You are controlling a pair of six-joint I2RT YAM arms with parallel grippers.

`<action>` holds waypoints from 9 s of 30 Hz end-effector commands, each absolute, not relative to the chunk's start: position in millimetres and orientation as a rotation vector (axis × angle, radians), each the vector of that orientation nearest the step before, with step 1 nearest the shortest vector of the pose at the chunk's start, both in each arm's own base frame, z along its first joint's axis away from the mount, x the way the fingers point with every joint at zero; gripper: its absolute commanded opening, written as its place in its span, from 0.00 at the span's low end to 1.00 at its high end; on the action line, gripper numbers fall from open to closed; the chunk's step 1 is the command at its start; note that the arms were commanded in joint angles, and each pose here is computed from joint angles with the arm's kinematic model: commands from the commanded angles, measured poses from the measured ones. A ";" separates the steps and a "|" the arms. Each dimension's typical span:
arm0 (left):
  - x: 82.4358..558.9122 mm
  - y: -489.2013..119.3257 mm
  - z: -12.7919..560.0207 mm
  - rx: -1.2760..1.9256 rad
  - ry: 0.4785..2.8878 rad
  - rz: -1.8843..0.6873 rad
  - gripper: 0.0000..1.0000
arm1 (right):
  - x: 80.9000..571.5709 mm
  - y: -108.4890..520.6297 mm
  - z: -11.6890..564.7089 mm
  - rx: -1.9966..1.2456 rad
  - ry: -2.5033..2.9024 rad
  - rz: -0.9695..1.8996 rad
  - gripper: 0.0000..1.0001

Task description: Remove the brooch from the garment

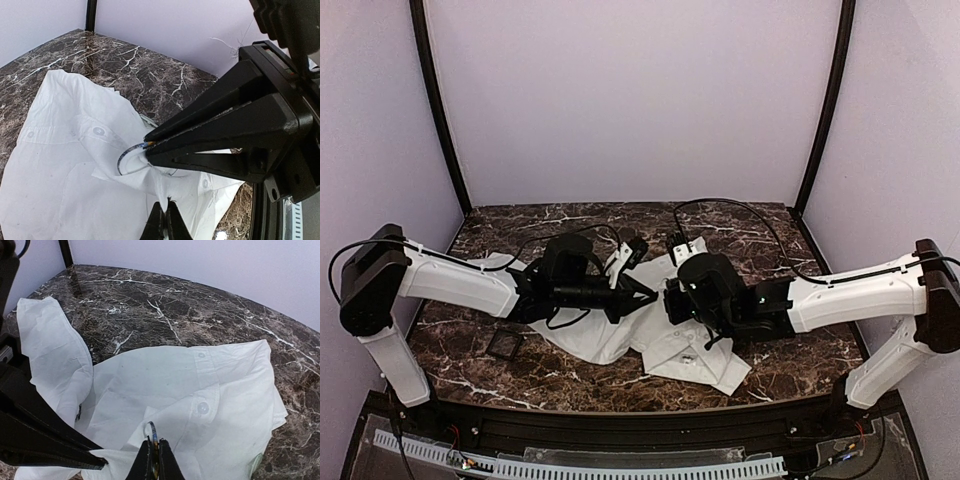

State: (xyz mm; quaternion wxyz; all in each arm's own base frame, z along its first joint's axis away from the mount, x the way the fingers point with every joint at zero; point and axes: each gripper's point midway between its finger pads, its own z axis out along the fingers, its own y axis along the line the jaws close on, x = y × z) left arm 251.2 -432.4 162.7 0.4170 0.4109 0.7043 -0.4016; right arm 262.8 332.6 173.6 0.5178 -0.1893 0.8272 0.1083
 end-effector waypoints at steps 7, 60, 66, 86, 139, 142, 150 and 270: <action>248.1 -431.6 163.3 1.056 1.727 -0.993 0.09 | 257.1 337.3 186.7 -0.519 1.915 0.356 0.00; 172.8 -423.9 200.8 1.297 1.436 -1.325 0.26 | 166.6 343.9 213.7 -1.081 1.579 1.164 0.00; 170.4 -425.2 201.2 1.309 1.435 -1.345 0.15 | 165.7 344.3 213.8 -1.087 1.575 1.169 0.00; 179.8 -417.8 205.1 1.202 1.484 -1.307 0.01 | 156.7 338.2 208.8 -1.096 1.546 1.191 0.46; 174.5 -418.0 210.7 1.219 1.470 -1.342 0.01 | 172.6 351.8 197.9 -1.041 1.612 1.204 0.06; 173.5 -418.0 211.2 1.223 1.467 -1.345 0.01 | 178.7 351.3 196.1 -1.006 1.642 1.186 0.02; 174.5 -419.0 209.5 1.226 1.475 -1.344 0.01 | 208.4 349.1 182.8 -0.866 1.761 1.072 0.00; 202.7 -408.7 198.4 1.117 1.547 -1.123 0.01 | 204.9 324.4 170.0 -0.860 1.716 1.024 0.00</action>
